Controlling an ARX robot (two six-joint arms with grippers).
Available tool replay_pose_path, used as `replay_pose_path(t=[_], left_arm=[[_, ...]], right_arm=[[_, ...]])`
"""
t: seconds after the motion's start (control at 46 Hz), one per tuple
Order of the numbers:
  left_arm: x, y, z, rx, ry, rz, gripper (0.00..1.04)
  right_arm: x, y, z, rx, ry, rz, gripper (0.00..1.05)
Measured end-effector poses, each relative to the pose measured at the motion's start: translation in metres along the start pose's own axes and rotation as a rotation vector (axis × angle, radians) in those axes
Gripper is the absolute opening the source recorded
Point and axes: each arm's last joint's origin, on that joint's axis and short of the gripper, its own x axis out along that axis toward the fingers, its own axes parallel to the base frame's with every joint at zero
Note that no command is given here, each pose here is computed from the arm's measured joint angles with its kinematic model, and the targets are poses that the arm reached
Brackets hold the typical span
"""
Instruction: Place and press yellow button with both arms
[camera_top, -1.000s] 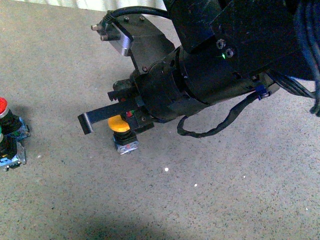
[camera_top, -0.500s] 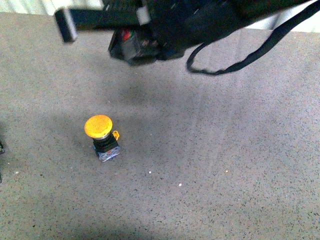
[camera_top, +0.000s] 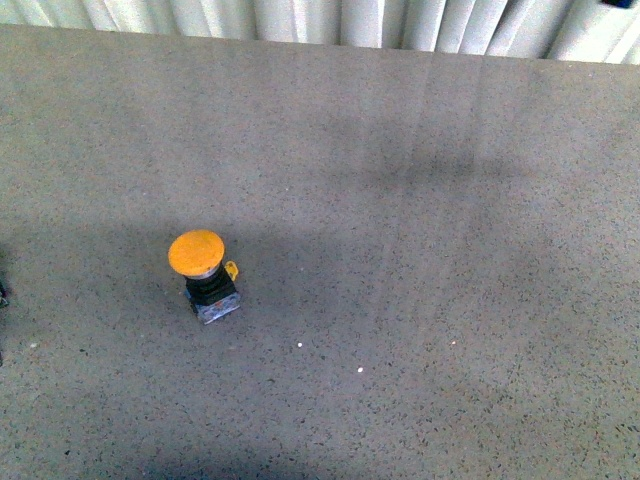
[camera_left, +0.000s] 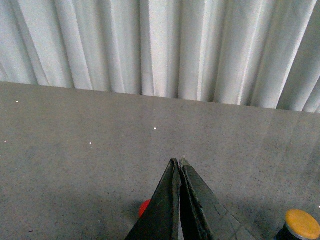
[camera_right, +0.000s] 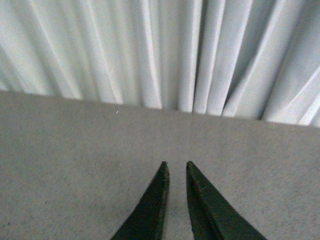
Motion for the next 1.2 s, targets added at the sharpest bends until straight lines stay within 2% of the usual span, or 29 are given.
replay_pose_path(t=[0.043,0.587,0.761,1.196], left_arm=[[0.000,0.000,0.000,0.000,0.000,-0.001,0.01],[0.000,0.000,0.000,0.000,0.000,-0.001,0.01],[0.000,0.000,0.000,0.000,0.000,-0.001,0.01],[0.000,0.000,0.000,0.000,0.000,-0.001,0.01]], right_arm=[[-0.011,-0.005,0.001,-0.005,-0.031,0.000,0.01],[-0.090,-0.042,-0.026,-0.025,-0.023,0.003,0.01],[-0.103,-0.044,-0.037,-0.025,-0.012,-0.001,0.01],[-0.123,-0.044,-0.029,-0.025,-0.042,-0.003,0.01]])
